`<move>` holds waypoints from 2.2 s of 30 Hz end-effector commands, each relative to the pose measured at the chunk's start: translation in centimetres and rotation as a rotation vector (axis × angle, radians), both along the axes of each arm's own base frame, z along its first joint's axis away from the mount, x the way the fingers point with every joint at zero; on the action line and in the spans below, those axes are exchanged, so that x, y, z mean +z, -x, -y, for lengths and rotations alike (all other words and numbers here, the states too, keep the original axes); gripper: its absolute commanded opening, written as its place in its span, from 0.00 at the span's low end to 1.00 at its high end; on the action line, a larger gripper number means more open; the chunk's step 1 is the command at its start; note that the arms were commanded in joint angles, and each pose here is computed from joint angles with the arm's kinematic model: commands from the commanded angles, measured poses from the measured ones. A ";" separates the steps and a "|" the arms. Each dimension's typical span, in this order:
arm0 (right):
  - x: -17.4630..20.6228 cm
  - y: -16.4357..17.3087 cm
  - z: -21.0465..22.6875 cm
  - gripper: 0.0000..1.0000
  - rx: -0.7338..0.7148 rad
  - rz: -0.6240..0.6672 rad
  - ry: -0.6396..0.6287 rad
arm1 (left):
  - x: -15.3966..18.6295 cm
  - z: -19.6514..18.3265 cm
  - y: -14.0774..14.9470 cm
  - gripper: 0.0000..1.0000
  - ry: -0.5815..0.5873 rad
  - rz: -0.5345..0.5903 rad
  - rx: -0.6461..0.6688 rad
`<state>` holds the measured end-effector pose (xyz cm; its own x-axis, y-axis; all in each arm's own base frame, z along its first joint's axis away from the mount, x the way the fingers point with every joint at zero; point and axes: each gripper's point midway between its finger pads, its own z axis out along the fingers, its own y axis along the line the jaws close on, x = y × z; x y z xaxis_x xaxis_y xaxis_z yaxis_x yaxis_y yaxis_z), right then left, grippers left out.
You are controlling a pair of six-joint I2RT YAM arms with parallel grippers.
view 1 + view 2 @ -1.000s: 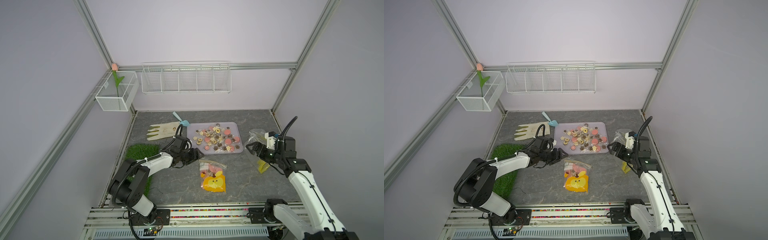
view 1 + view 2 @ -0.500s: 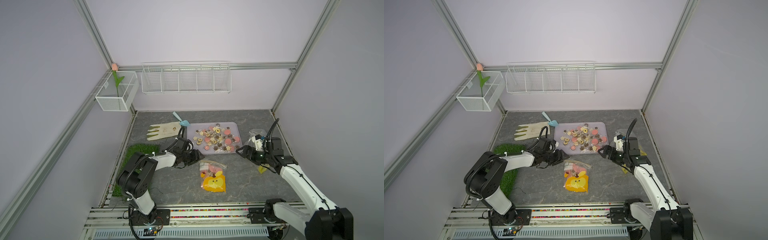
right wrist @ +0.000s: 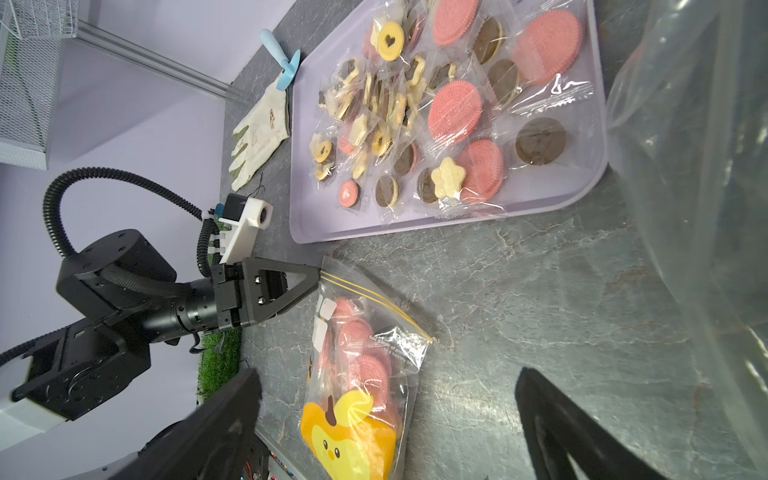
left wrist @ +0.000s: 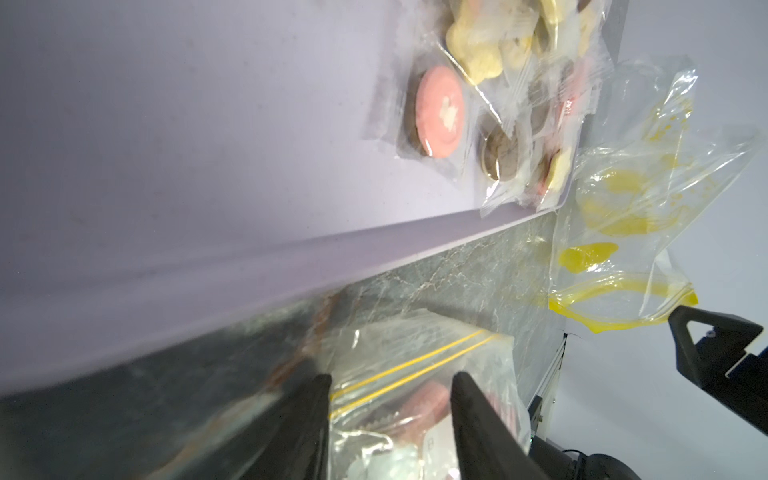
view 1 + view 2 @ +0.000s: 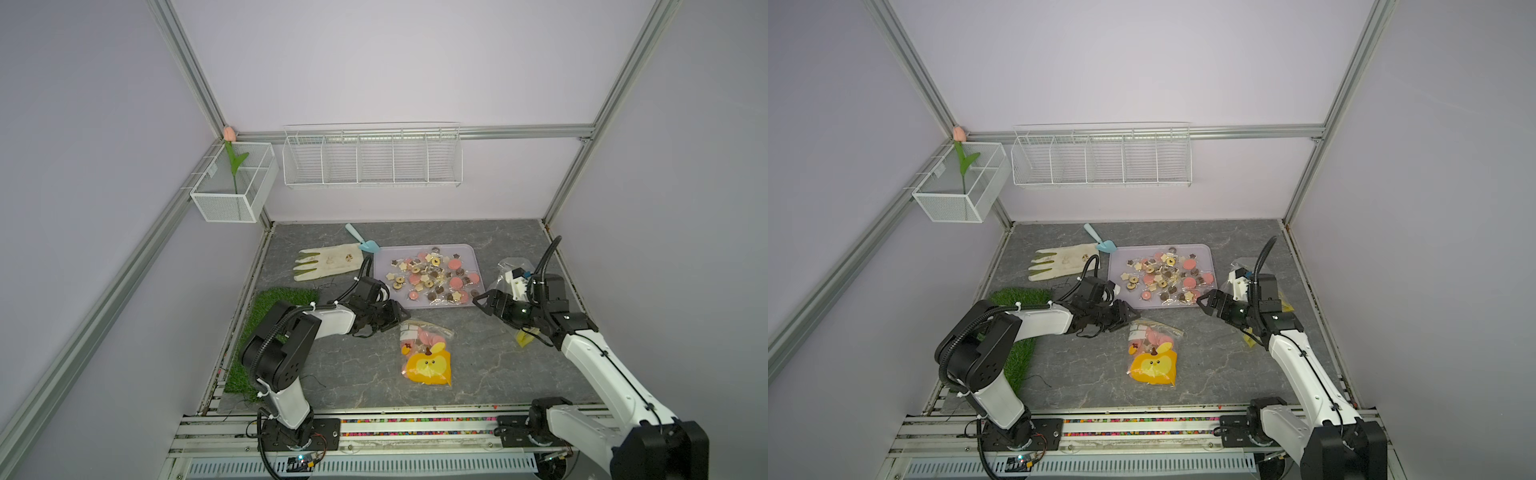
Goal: Pour cookies out of the ziploc bag
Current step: Pick up the ziploc bag from the center of the board.
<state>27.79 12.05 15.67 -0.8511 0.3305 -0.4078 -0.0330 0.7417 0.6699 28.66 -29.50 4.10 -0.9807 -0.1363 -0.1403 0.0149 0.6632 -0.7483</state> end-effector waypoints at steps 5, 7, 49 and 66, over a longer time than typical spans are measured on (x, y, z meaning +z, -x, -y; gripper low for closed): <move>0.8 0.2 0.2 0.98 0.005 0.031 0.027 | -0.7 0.4 0.3 0.30 0.016 -0.014 0.005; 1.0 0.2 0.3 0.98 0.006 0.034 0.031 | -0.7 0.5 0.2 0.22 0.022 -0.017 0.005; 1.0 1.4 -5.8 0.93 0.279 0.288 -0.016 | 16.1 4.3 3.1 0.00 0.179 0.367 -0.371; 4.3 4.7 -11.2 0.85 0.552 0.534 -0.136 | 19.0 3.5 7.4 0.00 0.197 0.446 -0.595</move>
